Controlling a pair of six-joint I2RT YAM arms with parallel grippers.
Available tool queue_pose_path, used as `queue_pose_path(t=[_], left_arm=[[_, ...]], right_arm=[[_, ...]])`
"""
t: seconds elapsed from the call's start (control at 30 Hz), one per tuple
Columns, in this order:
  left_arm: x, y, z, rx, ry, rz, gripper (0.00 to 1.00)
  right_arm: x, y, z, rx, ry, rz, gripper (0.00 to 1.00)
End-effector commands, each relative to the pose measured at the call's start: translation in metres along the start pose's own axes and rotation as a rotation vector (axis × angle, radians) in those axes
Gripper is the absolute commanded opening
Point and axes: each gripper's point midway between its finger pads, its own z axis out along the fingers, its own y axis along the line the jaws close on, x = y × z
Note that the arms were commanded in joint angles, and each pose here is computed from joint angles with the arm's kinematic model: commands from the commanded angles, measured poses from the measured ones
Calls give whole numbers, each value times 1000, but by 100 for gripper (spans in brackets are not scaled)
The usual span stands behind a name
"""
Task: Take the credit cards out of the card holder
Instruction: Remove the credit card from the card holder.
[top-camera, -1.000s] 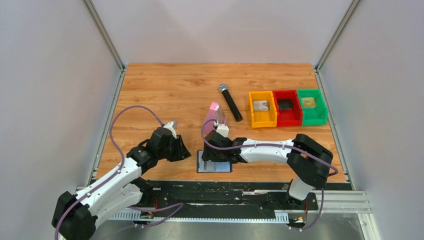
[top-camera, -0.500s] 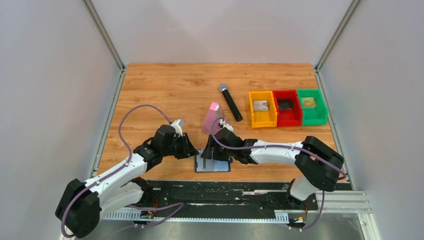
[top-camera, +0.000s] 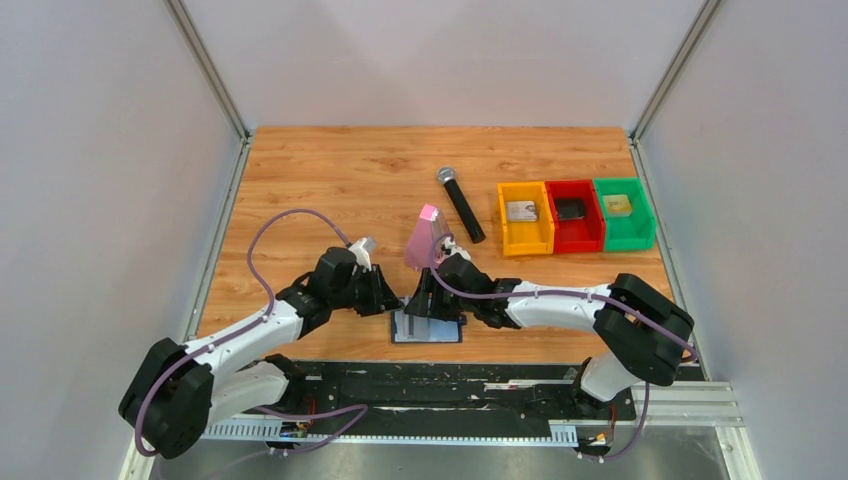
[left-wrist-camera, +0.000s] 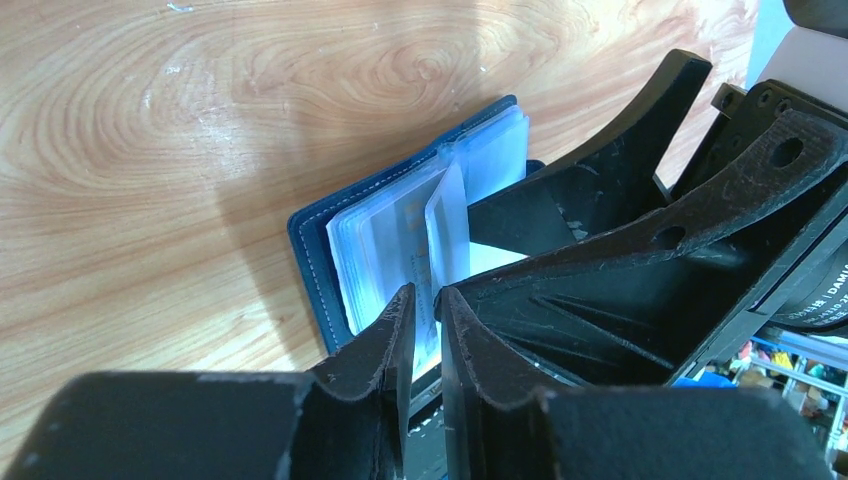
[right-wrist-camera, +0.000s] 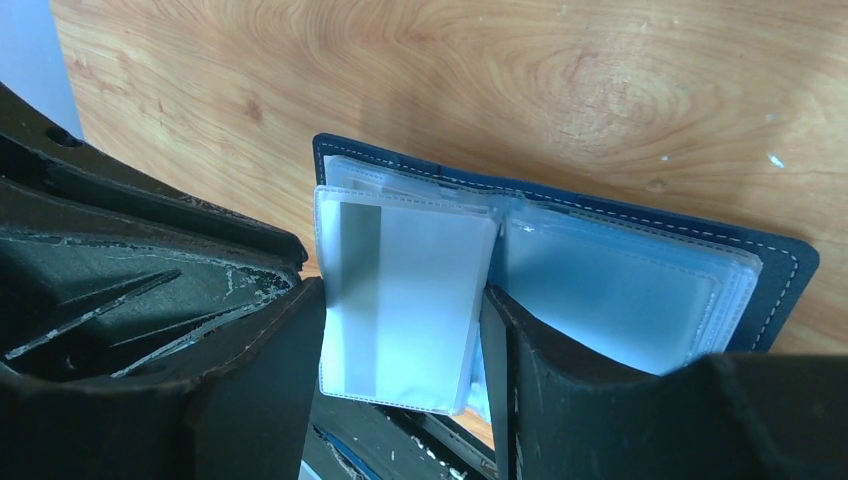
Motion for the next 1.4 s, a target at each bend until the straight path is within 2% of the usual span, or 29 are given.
queue_pose_path(t=[0.0,0.33,0.73,1.0,1.37], left_arm=[[-3,-6,3,33,-7,-3,23],[3,8,5,-31,19,-20,22],[6,-2,10,39,37,-27,21],[8,-12,11,105,48,-27,21],[9,-24,14,188,60,-40,21]], right_arm=[[-16,30,-10,-114,-53,-5,44],[-17,28,-11,-104,-62,2,43],[-15,33,-9,-117,-42,-3,45],[-15,29,-6,-82,-28,-12,58],[-15,17,-9,9,-16,-28,69]])
